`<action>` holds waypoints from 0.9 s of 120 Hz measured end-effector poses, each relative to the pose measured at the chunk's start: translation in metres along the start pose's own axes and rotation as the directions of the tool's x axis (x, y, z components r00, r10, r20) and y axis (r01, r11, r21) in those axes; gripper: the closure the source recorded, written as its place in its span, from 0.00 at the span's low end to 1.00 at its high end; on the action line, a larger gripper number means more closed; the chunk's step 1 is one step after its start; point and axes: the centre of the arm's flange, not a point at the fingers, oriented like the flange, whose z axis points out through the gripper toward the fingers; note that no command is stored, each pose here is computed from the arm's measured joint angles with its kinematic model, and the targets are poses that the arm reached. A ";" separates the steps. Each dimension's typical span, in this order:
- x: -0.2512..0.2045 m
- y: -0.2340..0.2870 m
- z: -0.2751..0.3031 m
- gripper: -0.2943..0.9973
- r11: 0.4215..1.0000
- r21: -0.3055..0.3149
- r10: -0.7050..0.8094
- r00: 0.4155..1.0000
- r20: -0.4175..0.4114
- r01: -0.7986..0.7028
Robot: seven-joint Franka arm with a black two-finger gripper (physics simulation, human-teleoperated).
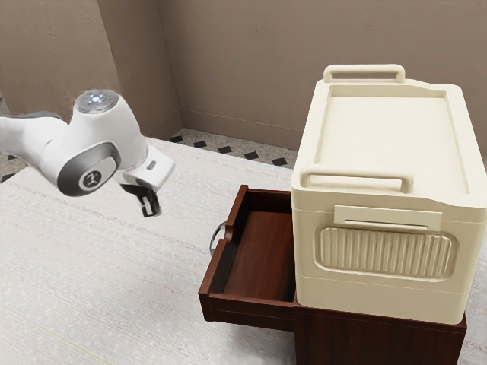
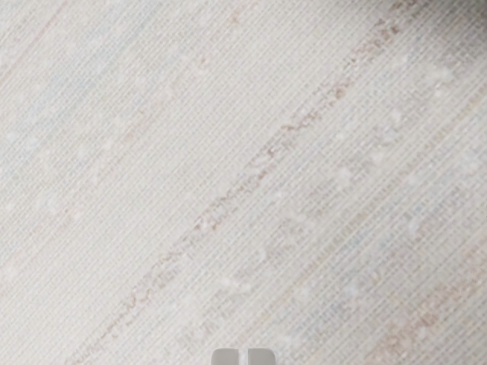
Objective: Push the drawer handle with one arm to close the drawer
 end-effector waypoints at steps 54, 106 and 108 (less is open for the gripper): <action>0.033 0.022 0.022 0.84 0.926 0.060 0.374 0.927 0.013 -0.374; 0.081 0.056 0.031 0.84 0.862 0.069 0.506 0.861 -0.060 -0.502; 0.083 0.057 0.031 0.84 0.861 0.070 0.508 0.859 -0.063 -0.504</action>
